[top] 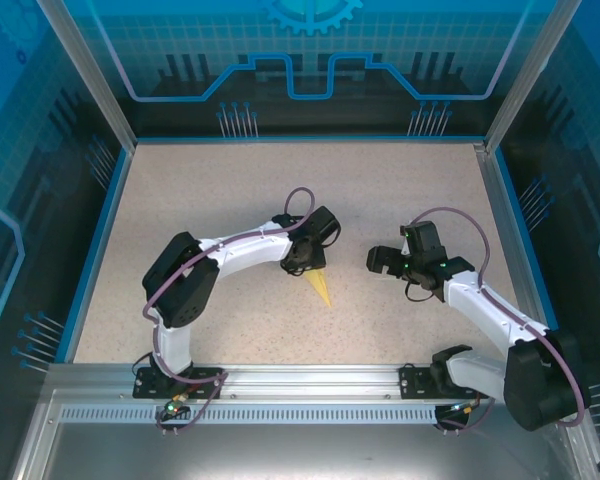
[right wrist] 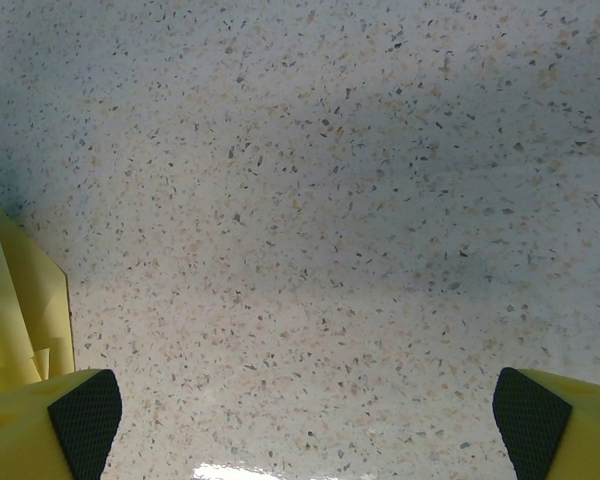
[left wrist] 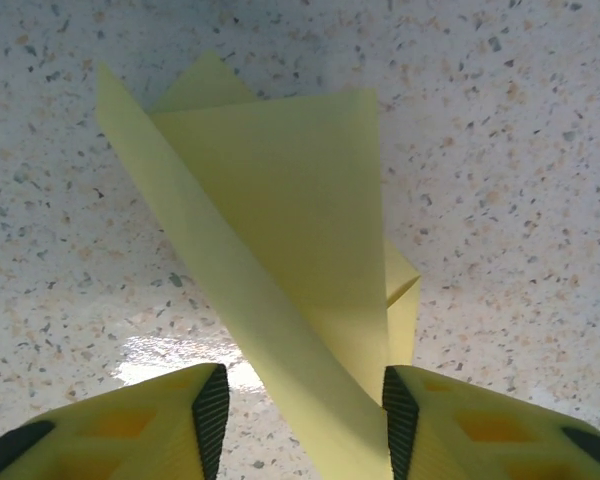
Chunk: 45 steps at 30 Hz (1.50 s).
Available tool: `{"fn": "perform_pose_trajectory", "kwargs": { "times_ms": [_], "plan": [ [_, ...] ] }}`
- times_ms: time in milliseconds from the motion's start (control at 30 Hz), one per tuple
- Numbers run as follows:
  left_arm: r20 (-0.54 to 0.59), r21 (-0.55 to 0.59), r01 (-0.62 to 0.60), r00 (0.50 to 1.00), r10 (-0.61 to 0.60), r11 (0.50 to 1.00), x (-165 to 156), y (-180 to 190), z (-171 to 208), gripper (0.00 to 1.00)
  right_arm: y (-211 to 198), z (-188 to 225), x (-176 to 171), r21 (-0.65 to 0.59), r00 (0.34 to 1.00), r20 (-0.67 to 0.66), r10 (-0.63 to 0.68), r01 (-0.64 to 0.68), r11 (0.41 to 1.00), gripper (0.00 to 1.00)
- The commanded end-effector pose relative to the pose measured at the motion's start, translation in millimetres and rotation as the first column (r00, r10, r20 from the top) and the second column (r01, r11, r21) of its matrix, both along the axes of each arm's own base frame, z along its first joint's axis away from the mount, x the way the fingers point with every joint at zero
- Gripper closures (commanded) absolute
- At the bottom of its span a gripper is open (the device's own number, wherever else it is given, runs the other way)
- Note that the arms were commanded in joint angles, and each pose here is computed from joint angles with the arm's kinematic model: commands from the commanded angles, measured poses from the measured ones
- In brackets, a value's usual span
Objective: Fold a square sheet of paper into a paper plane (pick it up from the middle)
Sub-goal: Move a paper plane to the center of the table.
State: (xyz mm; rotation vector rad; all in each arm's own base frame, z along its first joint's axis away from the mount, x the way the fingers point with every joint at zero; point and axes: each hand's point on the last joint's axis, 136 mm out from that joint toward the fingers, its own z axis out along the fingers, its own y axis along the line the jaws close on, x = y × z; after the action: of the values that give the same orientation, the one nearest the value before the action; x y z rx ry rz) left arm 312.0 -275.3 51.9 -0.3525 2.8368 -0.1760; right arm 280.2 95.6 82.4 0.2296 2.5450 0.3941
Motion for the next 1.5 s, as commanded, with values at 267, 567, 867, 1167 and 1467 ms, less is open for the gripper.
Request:
{"fn": "perform_pose_trajectory", "kwargs": {
  "times_ms": [267,567,867,1167,1467],
  "plan": [
    [0.022,-0.032,-0.071,0.997,0.072,0.997,-9,1,2,0.74,-7,-7,-1,-0.009,0.999,-0.031,-0.030,0.030,1.000,0.02],
    [0.102,-0.090,-0.089,0.990,0.098,0.992,-7,7,25,0.98,-11,-8,-1,-0.025,0.998,-0.031,-0.047,0.047,0.999,0.02],
    [0.304,-0.236,0.034,0.952,0.041,0.971,6,-5,93,1.00,-12,-10,-1,-0.030,0.998,-0.033,-0.053,0.052,0.998,0.02],
    [0.419,-0.428,0.174,0.908,0.024,0.887,14,-24,114,1.00,-9,-6,-1,-0.003,0.999,-0.014,-0.046,0.046,0.999,0.02],
    [0.378,-0.608,0.221,0.925,0.034,0.762,28,-36,81,1.00,-4,5,0,0.049,0.999,0.040,-0.022,0.020,0.999,0.02]
  ]
}}
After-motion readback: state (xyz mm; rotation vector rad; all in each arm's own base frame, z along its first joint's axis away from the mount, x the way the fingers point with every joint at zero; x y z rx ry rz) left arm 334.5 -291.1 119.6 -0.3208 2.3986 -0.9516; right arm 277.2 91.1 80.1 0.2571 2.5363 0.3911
